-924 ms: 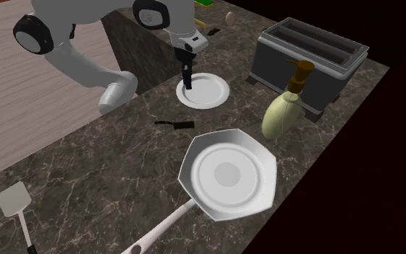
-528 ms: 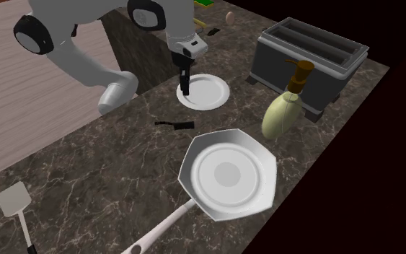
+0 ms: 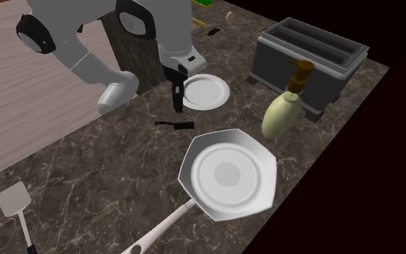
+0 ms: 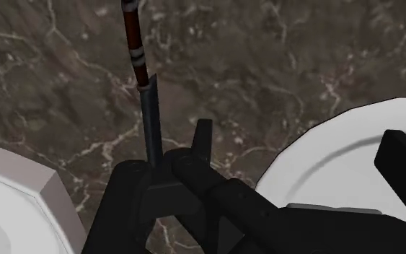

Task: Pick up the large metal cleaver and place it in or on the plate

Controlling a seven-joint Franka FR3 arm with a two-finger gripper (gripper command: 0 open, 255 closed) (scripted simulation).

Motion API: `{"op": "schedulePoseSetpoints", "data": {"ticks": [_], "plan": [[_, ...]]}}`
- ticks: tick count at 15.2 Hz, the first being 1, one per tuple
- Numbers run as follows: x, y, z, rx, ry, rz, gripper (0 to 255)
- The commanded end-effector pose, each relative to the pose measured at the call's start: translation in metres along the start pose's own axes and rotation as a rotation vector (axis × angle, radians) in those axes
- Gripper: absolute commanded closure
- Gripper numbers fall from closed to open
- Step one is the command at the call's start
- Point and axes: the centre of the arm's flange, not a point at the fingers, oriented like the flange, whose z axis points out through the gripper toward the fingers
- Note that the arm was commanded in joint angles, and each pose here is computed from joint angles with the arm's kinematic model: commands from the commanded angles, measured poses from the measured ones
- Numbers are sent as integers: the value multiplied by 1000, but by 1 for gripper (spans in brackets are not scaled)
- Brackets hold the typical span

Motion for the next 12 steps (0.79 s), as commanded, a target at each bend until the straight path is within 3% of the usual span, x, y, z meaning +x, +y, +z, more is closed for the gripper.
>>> {"op": "schedulePoseSetpoints", "data": {"ticks": [1,6,12], "plan": [[-3,25,-6,6,-17,-10,0],[-8,87,-21,19,-54,-29,0],[-10,86,11,19,-54,-29,0]]}}
